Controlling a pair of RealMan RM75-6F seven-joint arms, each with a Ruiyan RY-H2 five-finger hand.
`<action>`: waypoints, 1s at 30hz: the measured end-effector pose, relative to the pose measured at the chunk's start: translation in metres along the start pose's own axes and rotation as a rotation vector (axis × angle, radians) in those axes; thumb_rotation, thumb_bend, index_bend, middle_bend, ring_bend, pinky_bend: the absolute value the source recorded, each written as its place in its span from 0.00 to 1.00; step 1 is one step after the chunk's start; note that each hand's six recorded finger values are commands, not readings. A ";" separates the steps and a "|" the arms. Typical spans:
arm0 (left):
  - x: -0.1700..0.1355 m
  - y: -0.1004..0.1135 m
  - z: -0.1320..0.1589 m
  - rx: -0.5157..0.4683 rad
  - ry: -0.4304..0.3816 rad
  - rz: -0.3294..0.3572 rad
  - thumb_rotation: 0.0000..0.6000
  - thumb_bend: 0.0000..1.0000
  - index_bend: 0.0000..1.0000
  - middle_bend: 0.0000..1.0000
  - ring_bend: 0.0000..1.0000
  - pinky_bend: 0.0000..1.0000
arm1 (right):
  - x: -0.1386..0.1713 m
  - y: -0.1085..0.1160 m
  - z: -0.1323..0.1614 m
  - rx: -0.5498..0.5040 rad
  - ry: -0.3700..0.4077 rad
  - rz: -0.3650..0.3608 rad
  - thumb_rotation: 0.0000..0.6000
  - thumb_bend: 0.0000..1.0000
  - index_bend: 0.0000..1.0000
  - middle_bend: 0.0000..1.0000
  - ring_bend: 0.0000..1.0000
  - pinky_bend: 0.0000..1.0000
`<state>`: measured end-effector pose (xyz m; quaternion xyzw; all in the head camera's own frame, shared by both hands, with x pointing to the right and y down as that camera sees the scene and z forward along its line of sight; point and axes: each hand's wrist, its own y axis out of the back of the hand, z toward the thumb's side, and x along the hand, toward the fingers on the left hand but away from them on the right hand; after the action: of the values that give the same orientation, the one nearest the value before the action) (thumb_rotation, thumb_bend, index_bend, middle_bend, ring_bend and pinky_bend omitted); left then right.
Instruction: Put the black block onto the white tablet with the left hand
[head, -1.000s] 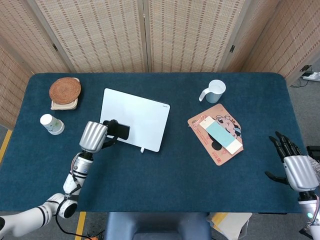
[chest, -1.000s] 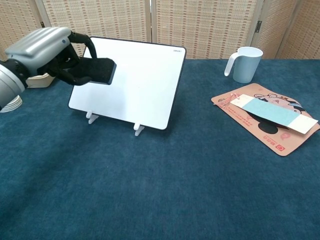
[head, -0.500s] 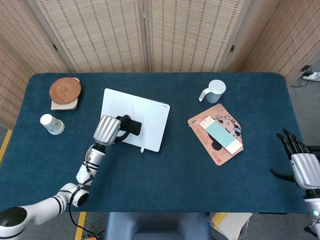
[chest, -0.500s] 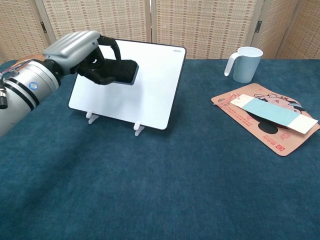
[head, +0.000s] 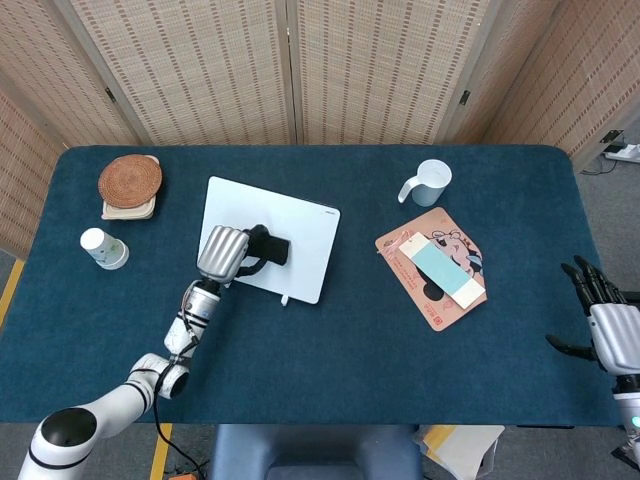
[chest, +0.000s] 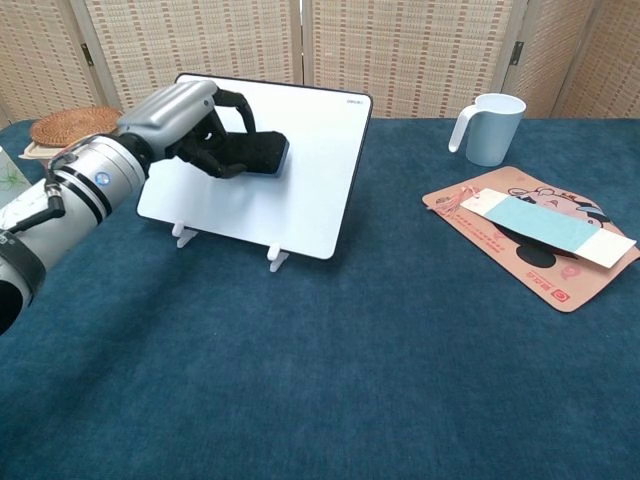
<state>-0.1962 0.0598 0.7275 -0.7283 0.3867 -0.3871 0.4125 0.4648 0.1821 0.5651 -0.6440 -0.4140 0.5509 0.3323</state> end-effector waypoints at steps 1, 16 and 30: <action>0.001 -0.002 0.000 -0.006 0.000 -0.003 1.00 0.34 0.51 1.00 1.00 1.00 | 0.000 0.000 0.000 0.000 -0.002 -0.001 1.00 0.16 0.00 0.00 0.00 0.16; 0.007 -0.017 0.006 -0.015 -0.016 -0.028 1.00 0.33 0.43 1.00 1.00 1.00 | 0.001 0.003 -0.004 -0.011 -0.016 -0.012 1.00 0.16 0.00 0.00 0.00 0.16; 0.006 -0.016 0.012 0.001 -0.033 -0.023 1.00 0.24 0.26 1.00 1.00 1.00 | 0.004 0.005 -0.003 -0.012 -0.012 -0.021 1.00 0.16 0.00 0.00 0.00 0.16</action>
<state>-0.1798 0.0642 0.7391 -0.7387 0.3712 -0.3798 0.4149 0.4689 0.1841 0.5595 -0.6382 -0.4261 0.5487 0.3318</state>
